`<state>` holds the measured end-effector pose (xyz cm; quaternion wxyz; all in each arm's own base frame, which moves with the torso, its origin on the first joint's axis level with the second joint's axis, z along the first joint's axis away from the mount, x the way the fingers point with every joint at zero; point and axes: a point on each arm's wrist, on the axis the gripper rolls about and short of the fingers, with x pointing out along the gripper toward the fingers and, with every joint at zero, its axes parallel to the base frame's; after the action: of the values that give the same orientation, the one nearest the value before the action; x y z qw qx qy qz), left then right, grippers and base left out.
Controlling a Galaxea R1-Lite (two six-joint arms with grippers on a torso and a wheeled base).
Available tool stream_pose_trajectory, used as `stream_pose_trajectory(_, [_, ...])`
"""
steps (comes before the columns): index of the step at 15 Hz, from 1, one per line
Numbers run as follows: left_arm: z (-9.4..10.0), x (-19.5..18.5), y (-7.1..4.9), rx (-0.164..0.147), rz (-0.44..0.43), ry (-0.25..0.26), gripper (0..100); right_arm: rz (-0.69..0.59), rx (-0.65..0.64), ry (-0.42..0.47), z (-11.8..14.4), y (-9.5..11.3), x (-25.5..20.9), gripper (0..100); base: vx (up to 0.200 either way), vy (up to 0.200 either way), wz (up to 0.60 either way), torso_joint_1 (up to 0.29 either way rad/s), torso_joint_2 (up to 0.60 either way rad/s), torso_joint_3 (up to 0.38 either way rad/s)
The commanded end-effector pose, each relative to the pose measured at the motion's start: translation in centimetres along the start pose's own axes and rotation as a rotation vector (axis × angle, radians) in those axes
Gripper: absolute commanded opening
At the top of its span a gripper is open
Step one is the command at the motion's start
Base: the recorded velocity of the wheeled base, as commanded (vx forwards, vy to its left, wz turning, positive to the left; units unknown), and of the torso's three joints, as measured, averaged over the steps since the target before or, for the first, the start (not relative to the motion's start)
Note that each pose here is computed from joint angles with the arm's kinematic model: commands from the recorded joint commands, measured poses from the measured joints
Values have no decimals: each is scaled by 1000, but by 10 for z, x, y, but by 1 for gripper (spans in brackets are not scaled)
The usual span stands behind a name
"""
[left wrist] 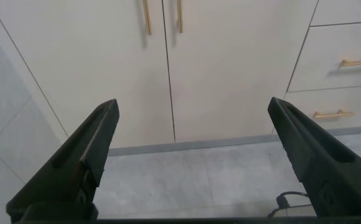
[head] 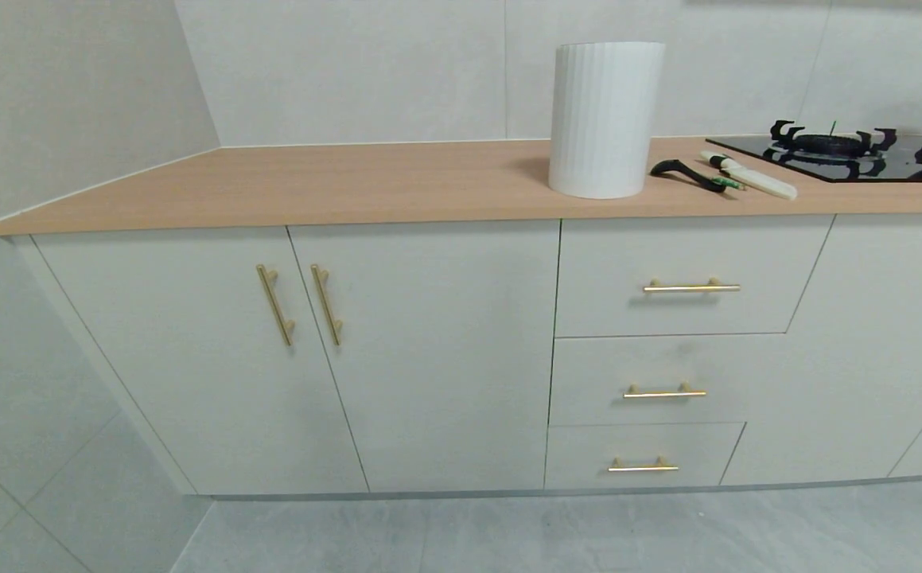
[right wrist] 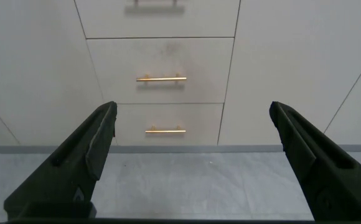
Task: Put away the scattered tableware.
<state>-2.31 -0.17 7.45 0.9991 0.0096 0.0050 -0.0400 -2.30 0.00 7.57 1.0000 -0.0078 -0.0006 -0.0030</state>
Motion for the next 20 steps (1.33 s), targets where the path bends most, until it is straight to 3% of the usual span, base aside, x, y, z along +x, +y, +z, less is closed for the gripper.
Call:
stream_pose_trajectory(1, [0, 0, 0, 0, 0, 1, 100, 0, 0, 0, 0, 0, 0, 100, 0, 0, 0, 0, 0, 0])
stream_pose_trajectory(7, [0, 0, 0, 0, 0, 1, 100, 0, 0, 0, 0, 0, 0, 100, 200, 0, 0, 2, 1, 1])
stream_pose_trajectory(20, [0, 0, 0, -1, 2, 1, 100, 9, 6, 3, 0, 0, 0, 100, 0, 0, 0, 0, 0, 0])
